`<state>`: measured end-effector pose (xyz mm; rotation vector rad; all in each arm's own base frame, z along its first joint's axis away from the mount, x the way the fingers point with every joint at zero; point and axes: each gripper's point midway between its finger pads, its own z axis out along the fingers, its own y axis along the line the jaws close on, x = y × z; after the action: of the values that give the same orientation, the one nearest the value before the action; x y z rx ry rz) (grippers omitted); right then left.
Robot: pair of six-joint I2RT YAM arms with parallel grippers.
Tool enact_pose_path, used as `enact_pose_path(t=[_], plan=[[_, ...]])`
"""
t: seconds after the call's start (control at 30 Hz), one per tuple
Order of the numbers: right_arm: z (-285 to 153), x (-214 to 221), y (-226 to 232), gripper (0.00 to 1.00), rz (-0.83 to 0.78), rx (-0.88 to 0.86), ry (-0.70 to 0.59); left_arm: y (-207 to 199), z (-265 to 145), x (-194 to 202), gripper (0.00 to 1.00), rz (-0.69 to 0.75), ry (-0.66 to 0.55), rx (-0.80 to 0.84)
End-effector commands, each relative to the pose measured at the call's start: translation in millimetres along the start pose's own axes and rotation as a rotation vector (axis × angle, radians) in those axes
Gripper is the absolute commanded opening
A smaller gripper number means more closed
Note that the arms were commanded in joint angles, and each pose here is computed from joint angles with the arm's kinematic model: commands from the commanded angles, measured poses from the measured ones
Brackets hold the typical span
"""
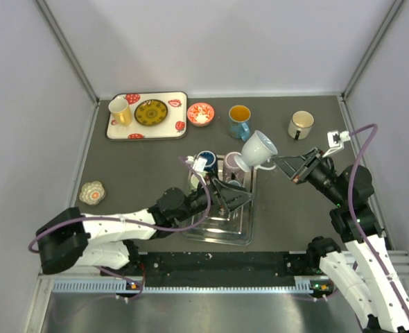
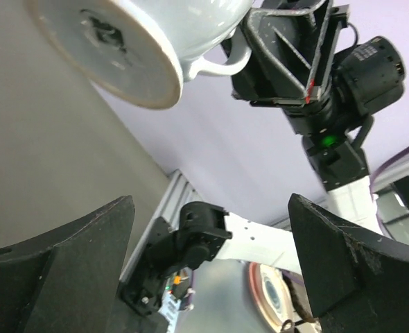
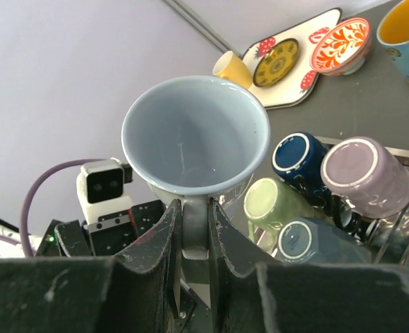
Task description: Turn the mug right side up
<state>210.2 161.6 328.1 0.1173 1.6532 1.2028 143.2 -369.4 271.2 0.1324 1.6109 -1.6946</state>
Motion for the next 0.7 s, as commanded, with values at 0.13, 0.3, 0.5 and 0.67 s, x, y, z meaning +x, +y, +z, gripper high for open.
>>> enact_pose_path(t=[0.13, 0.3, 0.5, 0.67], plan=[[-8, -22, 57, 0.00, -0.053, -0.213, -0.060, -62, 28, -33, 0.98, -0.061, -0.125, 0.254], [-11, -17, 63, 0.00, -0.041, -0.236, -0.036, -62, 38, -42, 0.98, -0.042, -0.184, 0.273], [-17, -11, 66, 0.00, -0.056, -0.238, -0.021, -59, 53, -53, 0.86, -0.020, -0.233, 0.280], [-19, -4, 63, 0.00, -0.067, -0.224, 0.018, -63, 45, -69, 0.79, -0.042, -0.297, 0.336]])
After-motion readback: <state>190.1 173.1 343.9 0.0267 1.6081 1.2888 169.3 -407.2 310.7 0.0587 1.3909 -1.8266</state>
